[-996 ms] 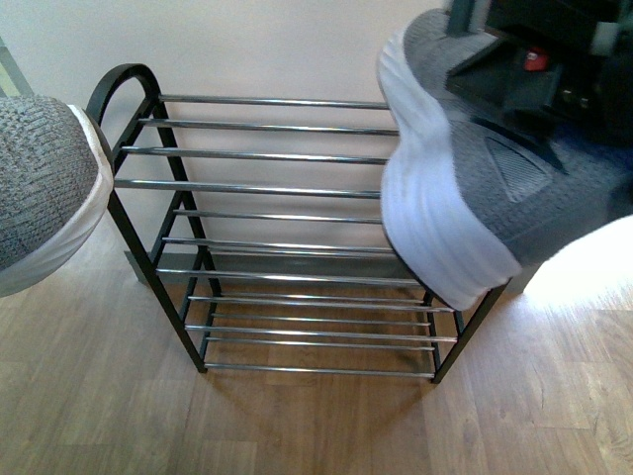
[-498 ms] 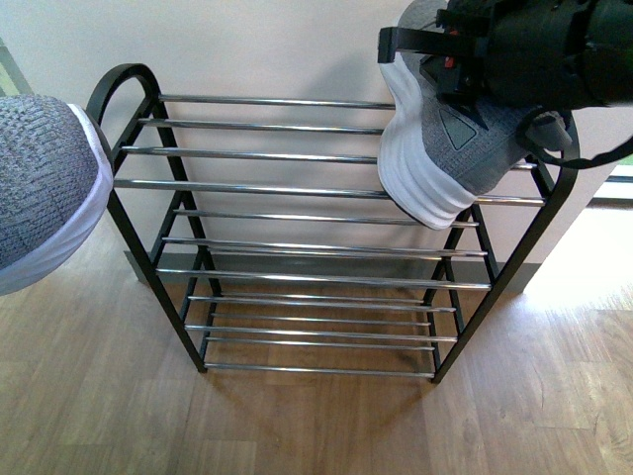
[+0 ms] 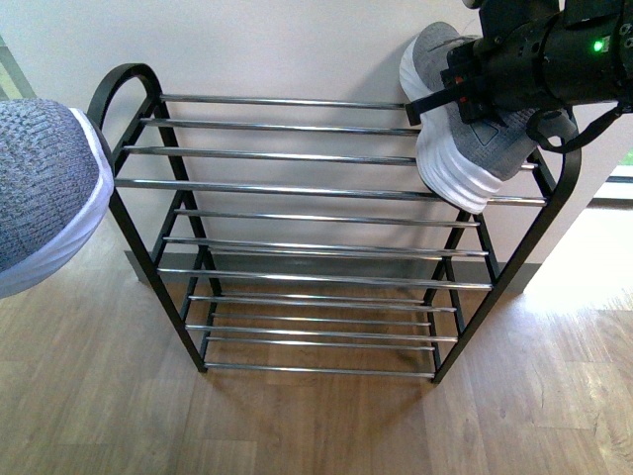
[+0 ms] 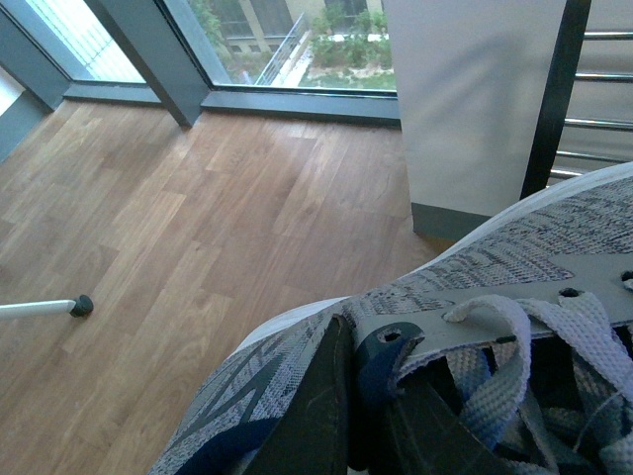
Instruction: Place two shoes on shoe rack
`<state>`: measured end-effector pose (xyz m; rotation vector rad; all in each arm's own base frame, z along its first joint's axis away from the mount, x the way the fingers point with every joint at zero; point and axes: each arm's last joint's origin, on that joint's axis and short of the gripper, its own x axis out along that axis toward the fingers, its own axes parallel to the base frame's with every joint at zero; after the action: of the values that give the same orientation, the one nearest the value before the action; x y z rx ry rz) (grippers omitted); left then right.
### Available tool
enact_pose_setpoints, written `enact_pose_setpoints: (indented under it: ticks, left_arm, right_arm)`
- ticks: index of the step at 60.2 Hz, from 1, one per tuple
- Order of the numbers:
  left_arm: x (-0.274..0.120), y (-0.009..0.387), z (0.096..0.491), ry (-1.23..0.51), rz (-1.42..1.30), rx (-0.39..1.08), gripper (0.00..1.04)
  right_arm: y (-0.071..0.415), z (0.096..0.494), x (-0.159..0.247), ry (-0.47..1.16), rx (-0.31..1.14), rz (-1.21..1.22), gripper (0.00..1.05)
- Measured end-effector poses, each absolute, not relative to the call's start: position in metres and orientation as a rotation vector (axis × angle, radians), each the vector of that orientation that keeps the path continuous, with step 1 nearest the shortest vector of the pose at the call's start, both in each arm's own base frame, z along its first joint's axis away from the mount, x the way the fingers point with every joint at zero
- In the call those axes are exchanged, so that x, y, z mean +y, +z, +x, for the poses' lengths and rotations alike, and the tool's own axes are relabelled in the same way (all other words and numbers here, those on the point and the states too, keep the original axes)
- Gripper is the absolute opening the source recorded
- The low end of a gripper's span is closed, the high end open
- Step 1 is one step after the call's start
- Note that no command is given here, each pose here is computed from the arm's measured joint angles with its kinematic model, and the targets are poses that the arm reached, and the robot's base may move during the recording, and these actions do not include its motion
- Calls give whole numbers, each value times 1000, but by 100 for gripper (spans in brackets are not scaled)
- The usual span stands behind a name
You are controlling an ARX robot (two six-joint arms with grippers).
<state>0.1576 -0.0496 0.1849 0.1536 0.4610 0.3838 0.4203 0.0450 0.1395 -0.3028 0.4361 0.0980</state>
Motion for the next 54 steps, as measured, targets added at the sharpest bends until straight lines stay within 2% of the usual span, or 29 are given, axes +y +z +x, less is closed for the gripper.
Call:
enact_pose_setpoints:
  ticks: [23, 35, 54]
  left_arm:
    - [-50, 185, 158, 384, 154, 461, 2]
    - [-50, 185, 158, 384, 154, 461, 2]
    - [-50, 185, 158, 384, 154, 461, 2]
  right_arm:
    - [158, 408, 15, 24, 531, -414, 1]
    - [164, 399, 20, 2, 518, -434, 1]
    - [154, 394, 27, 4, 587, -341, 1]
